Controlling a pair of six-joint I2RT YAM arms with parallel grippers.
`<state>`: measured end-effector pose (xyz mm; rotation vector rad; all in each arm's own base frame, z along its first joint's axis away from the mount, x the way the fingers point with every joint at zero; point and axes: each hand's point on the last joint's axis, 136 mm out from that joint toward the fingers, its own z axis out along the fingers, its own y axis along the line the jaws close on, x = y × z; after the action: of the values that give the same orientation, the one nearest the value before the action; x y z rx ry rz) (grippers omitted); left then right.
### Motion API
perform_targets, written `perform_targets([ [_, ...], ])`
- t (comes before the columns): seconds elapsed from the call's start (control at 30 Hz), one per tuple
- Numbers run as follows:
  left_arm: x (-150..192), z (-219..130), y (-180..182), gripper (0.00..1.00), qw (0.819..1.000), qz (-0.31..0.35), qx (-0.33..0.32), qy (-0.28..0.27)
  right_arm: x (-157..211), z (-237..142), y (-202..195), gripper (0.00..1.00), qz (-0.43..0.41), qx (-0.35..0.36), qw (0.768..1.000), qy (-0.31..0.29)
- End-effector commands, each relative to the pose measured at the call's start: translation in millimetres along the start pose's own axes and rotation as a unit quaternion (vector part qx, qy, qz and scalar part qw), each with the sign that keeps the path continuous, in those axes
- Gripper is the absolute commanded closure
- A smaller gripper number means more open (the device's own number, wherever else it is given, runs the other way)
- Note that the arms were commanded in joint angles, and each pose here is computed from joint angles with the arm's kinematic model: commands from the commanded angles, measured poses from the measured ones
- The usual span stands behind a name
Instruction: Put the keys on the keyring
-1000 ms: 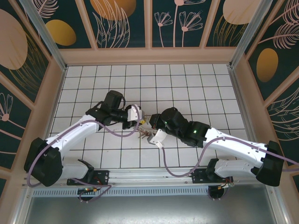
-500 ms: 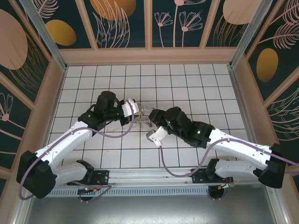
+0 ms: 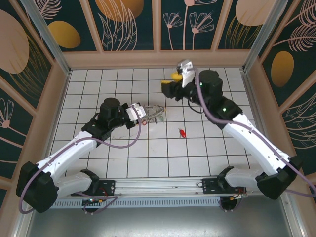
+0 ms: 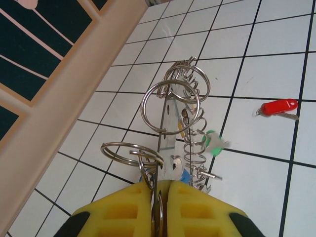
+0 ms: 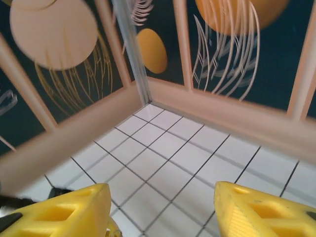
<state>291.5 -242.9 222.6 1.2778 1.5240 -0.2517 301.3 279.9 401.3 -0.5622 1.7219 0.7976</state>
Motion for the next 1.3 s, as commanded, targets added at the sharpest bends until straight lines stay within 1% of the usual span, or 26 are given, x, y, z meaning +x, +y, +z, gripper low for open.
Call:
perform_targets([
  [0.0,-30,-11,9,1.00,0.998,0.037,-0.017,-0.052,54,17,5,0.54,0.249,-0.065,0.948,0.189],
  [0.07,-32,-13,3,1.00,0.997,0.052,-0.004,-0.061,60,22,5,0.56,0.259,-0.063,0.938,0.221],
  [0.17,-35,-19,-9,1.00,0.993,0.079,0.017,-0.080,76,26,10,0.59,0.284,-0.066,0.918,0.270],
  [0.3,-31,-22,-19,1.00,0.992,0.100,0.041,-0.071,103,25,12,0.59,0.302,-0.045,0.899,0.315],
  [0.37,-29,-23,-20,1.00,0.992,0.103,0.044,-0.066,112,23,18,0.59,0.303,-0.043,0.893,0.331],
  [0.5,-27,-21,-22,1.00,0.992,0.100,0.053,-0.060,126,23,28,0.58,0.298,-0.037,0.886,0.355],
  [0.6,-23,-17,-23,1.00,0.992,0.095,0.059,-0.050,135,24,37,0.61,0.298,-0.043,0.880,0.368],
  [0.67,-21,-15,-24,1.00,0.993,0.093,0.063,-0.047,142,25,37,0.62,0.288,-0.033,0.878,0.381],
  [0.8,-26,-17,-28,1.00,0.990,0.105,0.072,-0.061,153,28,39,0.63,0.272,-0.021,0.876,0.397],
  [0.97,-25,-16,-28,1.00,0.990,0.105,0.075,-0.058,161,29,44,0.65,0.260,-0.019,0.872,0.415],
  [1.03,-23,-15,-29,1.00,0.990,0.105,0.077,-0.058,165,29,46,0.70,0.255,-0.020,0.870,0.422],
  [1.27,-20,-14,-32,1.00,0.990,0.100,0.082,-0.054,168,27,52,0.73,0.252,-0.028,0.866,0.430],
])
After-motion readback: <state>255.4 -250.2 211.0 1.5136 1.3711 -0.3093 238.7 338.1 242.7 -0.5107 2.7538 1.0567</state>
